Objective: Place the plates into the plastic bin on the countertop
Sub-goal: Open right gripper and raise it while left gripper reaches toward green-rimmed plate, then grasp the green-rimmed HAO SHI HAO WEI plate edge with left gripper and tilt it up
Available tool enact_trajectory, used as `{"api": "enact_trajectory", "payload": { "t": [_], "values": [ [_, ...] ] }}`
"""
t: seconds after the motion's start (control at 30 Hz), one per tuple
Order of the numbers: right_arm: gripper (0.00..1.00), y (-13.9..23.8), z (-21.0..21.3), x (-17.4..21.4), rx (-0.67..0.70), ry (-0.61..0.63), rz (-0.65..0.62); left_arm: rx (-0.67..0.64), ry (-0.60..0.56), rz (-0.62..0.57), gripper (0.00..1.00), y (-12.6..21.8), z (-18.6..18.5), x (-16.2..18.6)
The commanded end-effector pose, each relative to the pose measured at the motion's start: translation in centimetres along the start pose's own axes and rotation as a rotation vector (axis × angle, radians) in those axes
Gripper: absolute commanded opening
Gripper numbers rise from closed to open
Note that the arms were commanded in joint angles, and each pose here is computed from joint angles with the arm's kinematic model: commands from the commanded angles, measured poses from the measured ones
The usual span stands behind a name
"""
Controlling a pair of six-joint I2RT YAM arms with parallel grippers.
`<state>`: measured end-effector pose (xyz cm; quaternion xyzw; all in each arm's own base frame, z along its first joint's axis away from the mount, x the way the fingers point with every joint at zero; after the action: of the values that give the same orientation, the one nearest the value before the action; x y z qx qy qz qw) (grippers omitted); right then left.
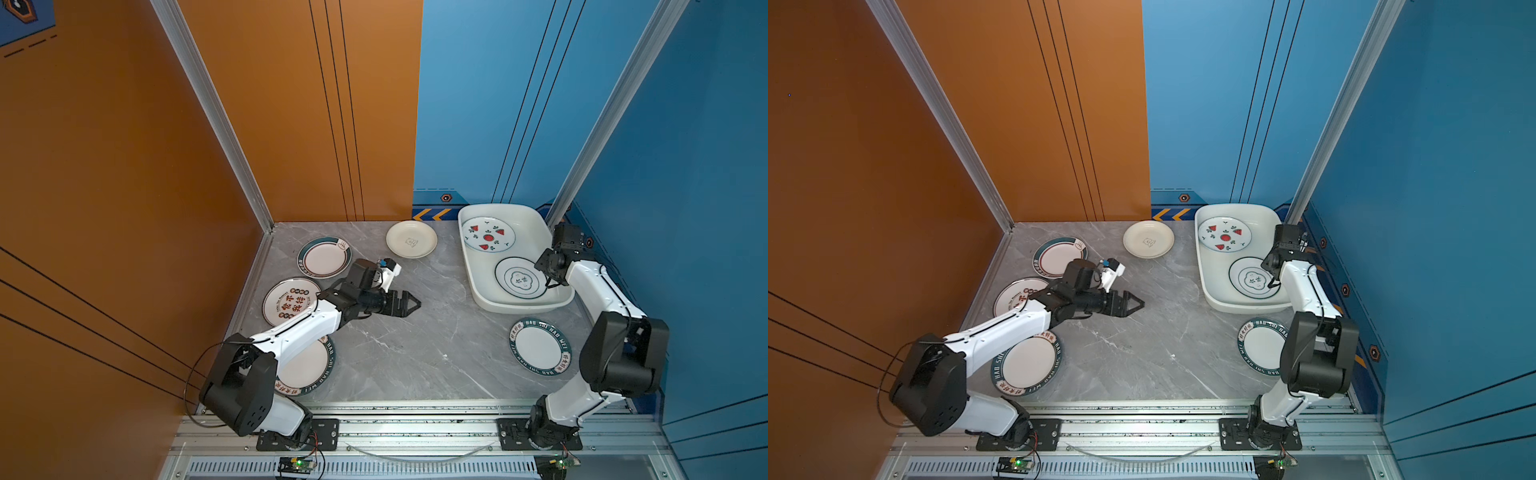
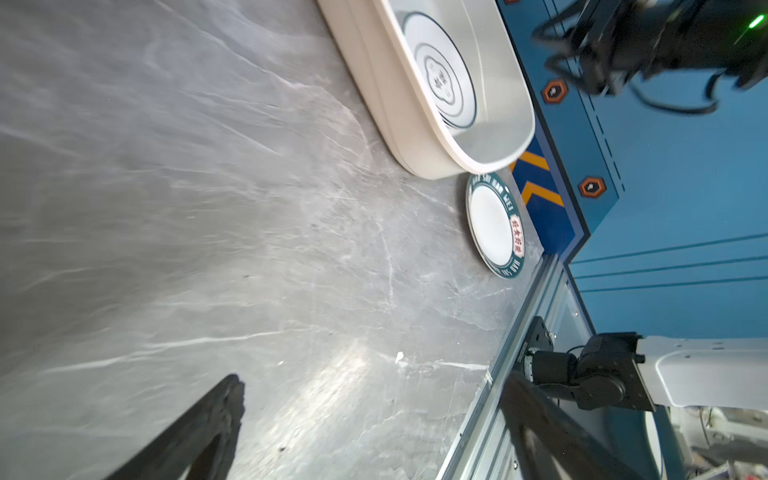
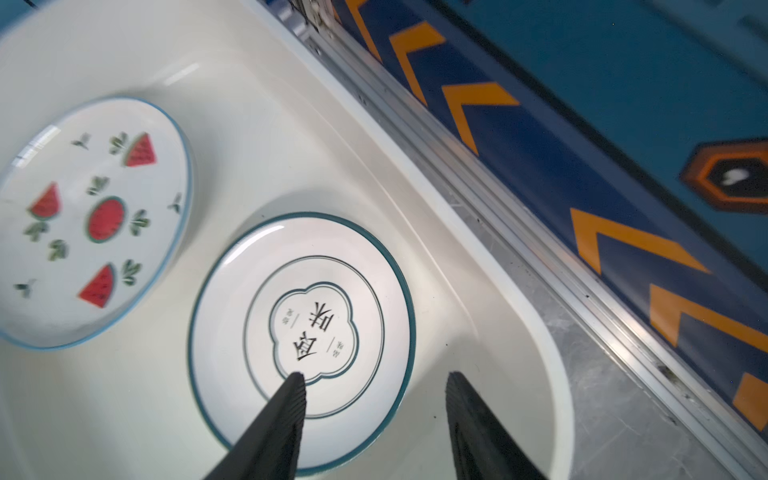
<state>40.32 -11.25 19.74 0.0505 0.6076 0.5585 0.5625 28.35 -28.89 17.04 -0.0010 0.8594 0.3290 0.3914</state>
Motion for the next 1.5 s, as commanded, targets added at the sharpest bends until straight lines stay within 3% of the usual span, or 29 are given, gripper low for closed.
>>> {"api": "enact_trajectory", "payload": {
  "t": [0.0, 0.23, 0.5, 0.77, 0.97, 1.33, 1.47],
  "values": [
    [0.57, 2.6, -0.7, 0.1, 0.01, 0.031, -0.009, 0.013, -0.002, 0.012, 0.99, -3.9, -1.9, 0.2],
    [0.57, 7.2, -0.5, -0.1, -0.087, 0.023, -0.015, 0.086, 0.029, 0.058, 0.97, -13.8, -6.9, 0.8],
    [0.57, 8.2, -1.5, 0.3, -0.107, 0.015, -0.012, 0.12, 0.112, 0.063, 0.96, -20.6, -9.8, 1.5],
    [0.56, 8.0, -2.0, 0.3, -0.125, -0.015, -0.008, 0.186, 0.167, 0.102, 0.94, -24.9, -12.6, 3.0],
    [0.56, 8.2, -2.0, 0.0, -0.142, -0.028, -0.007, 0.237, 0.208, 0.137, 0.88, -27.7, -13.9, 4.4],
    [0.56, 8.3, -1.9, 0.0, -0.165, -0.046, -0.004, 0.238, 0.192, 0.215, 0.49, -29.1, -14.9, 6.2],
    [0.56, 8.7, -1.8, 0.0, -0.178, -0.051, -0.004, 0.196, 0.197, 0.255, 0.5, -29.4, -14.4, 6.9]
  ]
}}
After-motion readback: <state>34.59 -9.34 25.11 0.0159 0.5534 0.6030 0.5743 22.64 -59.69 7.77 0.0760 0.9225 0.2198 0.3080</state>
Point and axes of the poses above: each gripper's point midway between its finger pads, its own y axis back along the fingers, its own z axis along the line the jaws close on, x = y × z, the point moved 2 cm from there along y, back along the fingers, and after that the axes turned 13 degrees about -y, right-handed, at the moved point
